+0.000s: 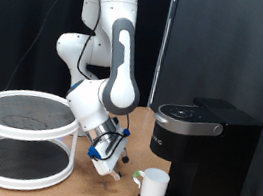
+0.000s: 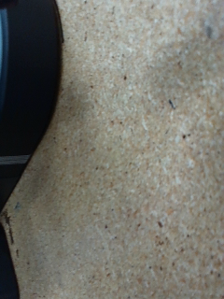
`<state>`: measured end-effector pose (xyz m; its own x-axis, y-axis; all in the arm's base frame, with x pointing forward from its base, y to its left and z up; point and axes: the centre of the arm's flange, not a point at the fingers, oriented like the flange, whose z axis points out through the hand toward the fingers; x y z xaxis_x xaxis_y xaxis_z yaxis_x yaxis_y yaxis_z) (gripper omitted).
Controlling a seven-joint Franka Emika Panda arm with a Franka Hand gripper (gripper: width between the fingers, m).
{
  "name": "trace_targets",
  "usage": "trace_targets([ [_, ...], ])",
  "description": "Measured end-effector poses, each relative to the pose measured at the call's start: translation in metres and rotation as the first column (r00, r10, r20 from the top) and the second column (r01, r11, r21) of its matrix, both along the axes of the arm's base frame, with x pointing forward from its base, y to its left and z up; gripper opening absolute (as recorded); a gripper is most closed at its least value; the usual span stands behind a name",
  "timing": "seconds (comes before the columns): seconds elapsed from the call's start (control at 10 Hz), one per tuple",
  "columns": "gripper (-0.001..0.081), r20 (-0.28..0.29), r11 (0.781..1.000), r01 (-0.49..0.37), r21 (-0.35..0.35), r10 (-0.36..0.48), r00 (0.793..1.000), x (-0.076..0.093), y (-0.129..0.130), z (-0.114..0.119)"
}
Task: Make a cup of coffee with the keurig machine
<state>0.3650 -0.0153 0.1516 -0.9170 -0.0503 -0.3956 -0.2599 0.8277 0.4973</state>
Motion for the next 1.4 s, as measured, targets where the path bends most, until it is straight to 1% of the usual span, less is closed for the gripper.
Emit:
trace_targets([
  [0.3,0.0734,0.035,0.999,0.026,0.019,-0.027,0.999,0.000,-0.001,0.010],
  [0.7,0.0734,0.069,0.999,0.043,0.022,-0.044,0.997,0.010,0.003,0.018],
  [1.0,0.0734,0.079,0.999,0.032,0.022,-0.034,0.996,0.017,0.011,0.022],
  [1.4,0.0734,0.078,1.000,0.005,0.030,-0.007,0.997,0.020,0.026,0.024],
])
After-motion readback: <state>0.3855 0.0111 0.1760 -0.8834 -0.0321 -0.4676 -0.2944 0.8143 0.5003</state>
